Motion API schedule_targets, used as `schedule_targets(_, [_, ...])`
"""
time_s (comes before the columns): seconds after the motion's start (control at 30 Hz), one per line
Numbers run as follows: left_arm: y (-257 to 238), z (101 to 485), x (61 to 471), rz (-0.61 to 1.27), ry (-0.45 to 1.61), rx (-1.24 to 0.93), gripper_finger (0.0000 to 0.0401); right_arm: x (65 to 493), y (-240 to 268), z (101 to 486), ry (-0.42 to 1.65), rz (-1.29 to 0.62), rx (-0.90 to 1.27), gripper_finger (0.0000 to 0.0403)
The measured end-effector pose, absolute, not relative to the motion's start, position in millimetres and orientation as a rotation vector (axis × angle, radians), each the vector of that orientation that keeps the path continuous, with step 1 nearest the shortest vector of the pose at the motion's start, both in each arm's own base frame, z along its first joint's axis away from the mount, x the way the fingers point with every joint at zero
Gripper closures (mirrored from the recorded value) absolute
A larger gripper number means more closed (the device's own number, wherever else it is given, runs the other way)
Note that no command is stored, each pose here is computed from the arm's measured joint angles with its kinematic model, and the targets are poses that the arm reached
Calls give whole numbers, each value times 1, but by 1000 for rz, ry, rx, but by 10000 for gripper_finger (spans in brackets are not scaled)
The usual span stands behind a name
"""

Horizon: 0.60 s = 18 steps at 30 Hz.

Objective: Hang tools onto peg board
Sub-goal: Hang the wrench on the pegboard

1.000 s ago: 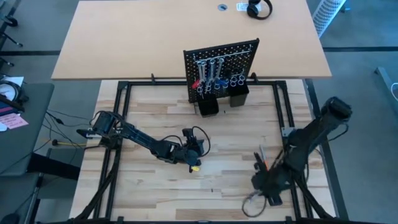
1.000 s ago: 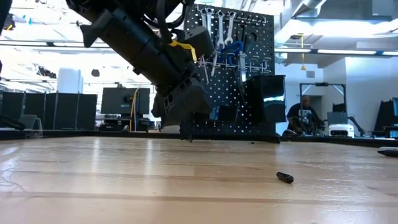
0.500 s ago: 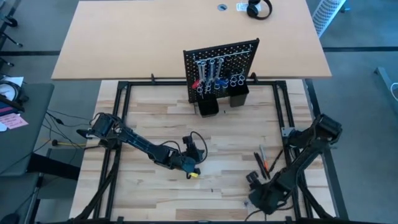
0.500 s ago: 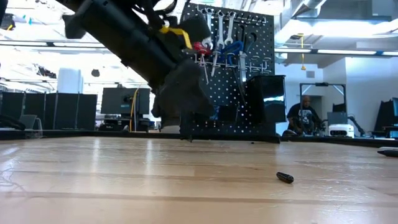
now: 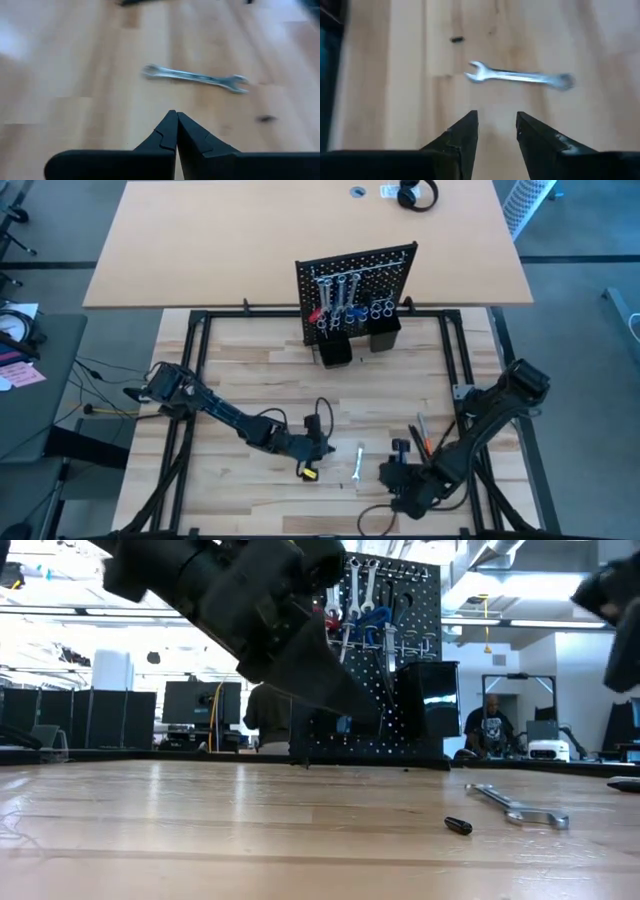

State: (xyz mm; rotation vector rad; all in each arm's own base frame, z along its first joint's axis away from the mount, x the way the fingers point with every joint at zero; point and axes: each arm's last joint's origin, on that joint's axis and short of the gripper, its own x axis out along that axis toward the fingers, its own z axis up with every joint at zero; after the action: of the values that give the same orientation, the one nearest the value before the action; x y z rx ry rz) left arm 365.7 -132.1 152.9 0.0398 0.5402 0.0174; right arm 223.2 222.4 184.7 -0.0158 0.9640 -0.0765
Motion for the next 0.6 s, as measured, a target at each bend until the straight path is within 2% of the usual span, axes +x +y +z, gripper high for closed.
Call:
schedule_targets(0.13, [-132, 149, 369, -149, 566, -40, 401, 235, 225, 163, 915, -92, 163, 244])
schedule_targets(0.27, [-140, 124, 379, -260, 574, -73, 401, 251, 218, 143, 987, -86, 207, 194])
schedule_targets(0.4, [-143, 103, 400, -282, 592, -45, 401, 257, 210, 134, 1070, -106, 266, 146])
schedule_targets(0.6, [-136, 97, 449, -260, 567, -72, 401, 239, 206, 147, 1122, -193, 249, 139])
